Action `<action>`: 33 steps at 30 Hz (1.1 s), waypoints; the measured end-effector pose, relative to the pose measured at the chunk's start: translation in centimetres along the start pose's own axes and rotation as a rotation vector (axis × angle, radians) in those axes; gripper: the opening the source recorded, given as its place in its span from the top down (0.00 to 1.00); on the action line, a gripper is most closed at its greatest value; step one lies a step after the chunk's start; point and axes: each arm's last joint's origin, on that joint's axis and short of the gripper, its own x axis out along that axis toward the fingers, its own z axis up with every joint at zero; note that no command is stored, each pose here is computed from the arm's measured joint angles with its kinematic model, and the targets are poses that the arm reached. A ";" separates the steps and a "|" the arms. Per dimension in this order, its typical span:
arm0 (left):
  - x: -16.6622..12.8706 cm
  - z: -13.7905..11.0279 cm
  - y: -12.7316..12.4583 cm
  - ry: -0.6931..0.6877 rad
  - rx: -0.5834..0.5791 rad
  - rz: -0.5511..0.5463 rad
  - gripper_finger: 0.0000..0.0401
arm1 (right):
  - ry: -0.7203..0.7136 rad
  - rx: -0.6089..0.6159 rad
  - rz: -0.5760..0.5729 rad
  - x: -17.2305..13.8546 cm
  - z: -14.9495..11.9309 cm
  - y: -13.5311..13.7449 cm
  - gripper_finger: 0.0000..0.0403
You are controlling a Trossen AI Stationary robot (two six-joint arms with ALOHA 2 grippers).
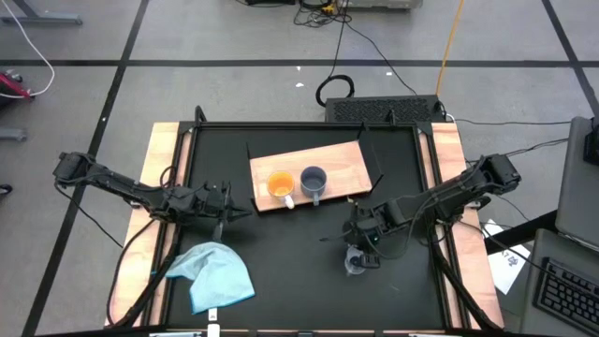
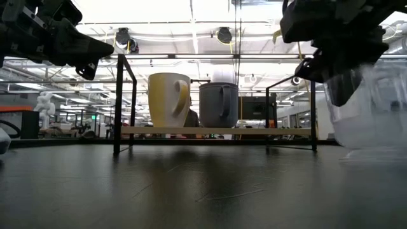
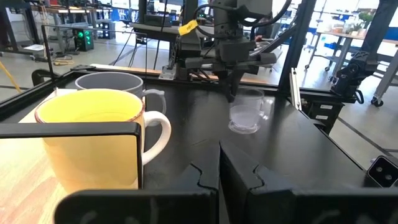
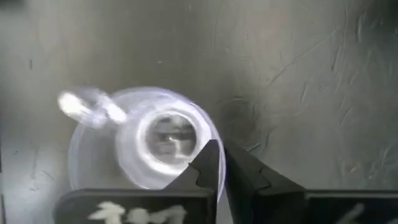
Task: Stack small to large cups/mugs on shelf
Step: Put the transparent mug on the shelf
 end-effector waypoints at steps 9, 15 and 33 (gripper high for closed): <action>0.0 0.0 0.0 0.000 0.000 0.000 0.98 | -0.024 -0.270 -0.036 -0.1 0.4 -0.6 0.99; 0.0 -0.2 0.0 0.016 0.002 0.002 0.98 | -0.021 -0.494 -0.062 -0.1 0.4 -0.6 1.00; 0.0 -0.2 0.0 0.021 0.001 0.004 0.98 | -0.008 -0.749 -0.053 0.0 0.0 0.3 1.00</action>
